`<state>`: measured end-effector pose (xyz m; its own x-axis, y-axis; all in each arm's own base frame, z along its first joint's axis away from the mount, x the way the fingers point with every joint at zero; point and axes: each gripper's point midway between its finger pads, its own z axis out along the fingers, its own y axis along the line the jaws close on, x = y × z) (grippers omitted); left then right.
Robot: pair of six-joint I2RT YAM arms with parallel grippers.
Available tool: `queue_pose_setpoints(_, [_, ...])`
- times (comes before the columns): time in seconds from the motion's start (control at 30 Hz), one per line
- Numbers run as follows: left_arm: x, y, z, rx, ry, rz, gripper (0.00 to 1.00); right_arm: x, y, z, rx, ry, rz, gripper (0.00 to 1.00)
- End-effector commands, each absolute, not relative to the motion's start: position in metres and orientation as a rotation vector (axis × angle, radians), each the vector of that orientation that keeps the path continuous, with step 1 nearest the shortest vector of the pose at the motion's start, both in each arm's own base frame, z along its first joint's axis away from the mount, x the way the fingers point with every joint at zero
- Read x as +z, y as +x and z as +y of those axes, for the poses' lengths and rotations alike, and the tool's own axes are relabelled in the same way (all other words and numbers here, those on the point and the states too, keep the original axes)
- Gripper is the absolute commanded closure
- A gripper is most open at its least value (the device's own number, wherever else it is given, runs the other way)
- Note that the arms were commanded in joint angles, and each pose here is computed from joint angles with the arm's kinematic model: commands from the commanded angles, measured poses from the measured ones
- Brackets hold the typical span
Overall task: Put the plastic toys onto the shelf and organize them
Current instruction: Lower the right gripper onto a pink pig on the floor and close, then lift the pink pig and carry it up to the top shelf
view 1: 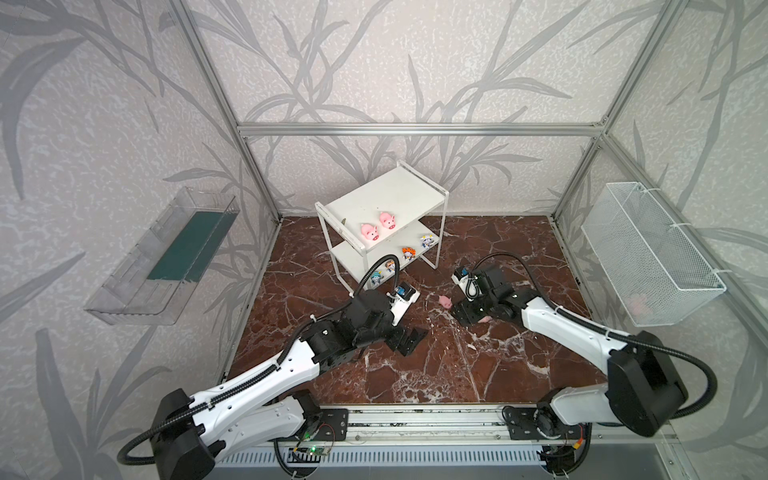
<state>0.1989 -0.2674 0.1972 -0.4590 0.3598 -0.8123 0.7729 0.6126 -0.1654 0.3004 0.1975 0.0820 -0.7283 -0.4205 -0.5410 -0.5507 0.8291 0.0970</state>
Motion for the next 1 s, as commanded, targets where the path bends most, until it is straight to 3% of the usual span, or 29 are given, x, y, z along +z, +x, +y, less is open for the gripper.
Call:
queue_pose_setpoints(0.0, [0.212, 0.197, -0.269, -0.683, 0.910, 2.019, 0.01, 0.080, 0.326, 0.214, 0.352, -0.744, 2.447, 0.19])
queue_pose_setpoints(0.1, [0.212, 0.197, -0.266, -0.672, 0.906, 2.011, 0.01, 0.066, 0.340, 0.220, 0.356, -0.740, 2.500, 0.26])
queue_pose_setpoints(0.33, [0.213, 0.195, -0.262, -0.659, 0.901, 2.008, 0.01, 0.041, 0.356, 0.229, 0.352, -0.754, 2.580, 0.30])
queue_pose_setpoints(0.57, [0.216, 0.195, -0.260, -0.648, 0.897, 1.993, 0.01, 0.024, 0.355, 0.229, 0.337, -0.754, 2.653, 0.46])
queue_pose_setpoints(0.77, [0.215, 0.196, -0.262, -0.651, 0.898, 1.993, 0.01, 0.046, 0.353, 0.224, 0.327, -0.731, 2.595, 0.66])
queue_pose_setpoints(0.97, [0.220, 0.194, -0.259, -0.645, 0.895, 1.988, 0.01, 0.110, 0.352, 0.218, 0.338, -0.708, 2.468, 0.70])
